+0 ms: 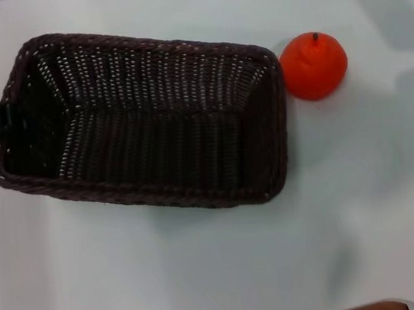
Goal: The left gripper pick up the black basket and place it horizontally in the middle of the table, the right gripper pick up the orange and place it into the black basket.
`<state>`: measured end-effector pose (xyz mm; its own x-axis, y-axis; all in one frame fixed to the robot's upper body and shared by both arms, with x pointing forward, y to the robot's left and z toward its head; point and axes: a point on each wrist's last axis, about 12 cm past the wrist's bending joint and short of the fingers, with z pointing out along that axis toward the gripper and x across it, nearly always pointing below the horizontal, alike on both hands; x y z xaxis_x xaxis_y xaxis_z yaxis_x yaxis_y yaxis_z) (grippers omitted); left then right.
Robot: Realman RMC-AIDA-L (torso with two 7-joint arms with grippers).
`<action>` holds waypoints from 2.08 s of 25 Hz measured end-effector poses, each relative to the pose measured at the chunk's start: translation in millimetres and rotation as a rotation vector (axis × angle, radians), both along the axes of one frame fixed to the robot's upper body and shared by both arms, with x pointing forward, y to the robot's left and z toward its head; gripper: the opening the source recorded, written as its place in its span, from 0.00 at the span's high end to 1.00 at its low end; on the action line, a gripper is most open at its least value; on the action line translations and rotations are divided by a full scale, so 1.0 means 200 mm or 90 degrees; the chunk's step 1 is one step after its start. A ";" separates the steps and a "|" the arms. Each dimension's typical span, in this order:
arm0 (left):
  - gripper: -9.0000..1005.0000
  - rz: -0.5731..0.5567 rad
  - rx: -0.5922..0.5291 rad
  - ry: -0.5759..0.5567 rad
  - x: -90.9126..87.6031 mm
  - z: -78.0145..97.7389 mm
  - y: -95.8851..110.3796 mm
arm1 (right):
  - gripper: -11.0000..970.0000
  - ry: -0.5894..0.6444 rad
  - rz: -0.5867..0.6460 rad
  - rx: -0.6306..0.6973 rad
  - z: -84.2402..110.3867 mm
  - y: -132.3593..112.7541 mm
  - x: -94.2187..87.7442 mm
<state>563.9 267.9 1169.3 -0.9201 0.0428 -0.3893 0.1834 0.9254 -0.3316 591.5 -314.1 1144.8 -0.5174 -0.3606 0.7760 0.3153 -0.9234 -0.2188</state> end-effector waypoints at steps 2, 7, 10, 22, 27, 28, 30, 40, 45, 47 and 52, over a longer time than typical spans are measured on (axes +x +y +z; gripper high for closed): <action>0.84 0.023 -0.004 0.003 -0.01 -0.01 0.04 | 0.04 0.000 -0.001 -0.002 0.01 0.00 0.01; 0.85 0.070 -0.018 0.001 -0.06 -0.02 0.13 | 0.04 -0.001 -0.001 -0.003 0.02 0.00 0.01; 0.85 0.080 -0.026 0.011 -0.09 -0.05 0.15 | 0.04 -0.003 0.001 -0.003 0.02 0.00 0.01; 0.86 0.063 -0.084 0.034 -0.16 -0.07 0.13 | 0.04 -0.003 0.020 -0.007 0.02 0.03 0.02; 0.73 0.076 -0.103 0.027 -0.19 -0.08 0.15 | 0.05 -0.002 0.022 -0.007 0.02 0.04 0.03; 0.69 0.079 -0.103 0.025 -0.19 -0.08 0.16 | 0.05 -0.002 0.022 -0.007 0.02 0.04 0.03; 0.62 0.085 -0.101 0.020 -0.19 -0.07 0.17 | 0.05 -0.005 0.025 -0.008 0.03 0.04 0.03; 0.25 0.135 -0.105 -0.035 -0.24 -0.03 0.34 | 0.05 -0.025 0.041 0.004 0.02 0.04 -0.02; 0.19 0.140 -0.155 -0.125 -0.31 0.05 0.44 | 0.05 -0.025 0.067 0.000 0.00 0.01 -0.08; 0.17 0.130 -0.207 -0.206 -0.36 0.10 0.49 | 0.05 -0.011 0.092 0.004 -0.02 0.00 -0.11; 0.14 0.096 -0.325 -0.418 -0.45 0.10 0.59 | 0.05 0.082 0.204 -0.052 -0.02 -0.04 -0.17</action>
<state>474.3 386.2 1190.3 -0.4815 -0.3893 -0.7852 0.3718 0.7206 -0.5853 557.6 -321.9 1140.6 -0.2849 -0.4228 0.8603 0.5660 -0.7985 -0.2050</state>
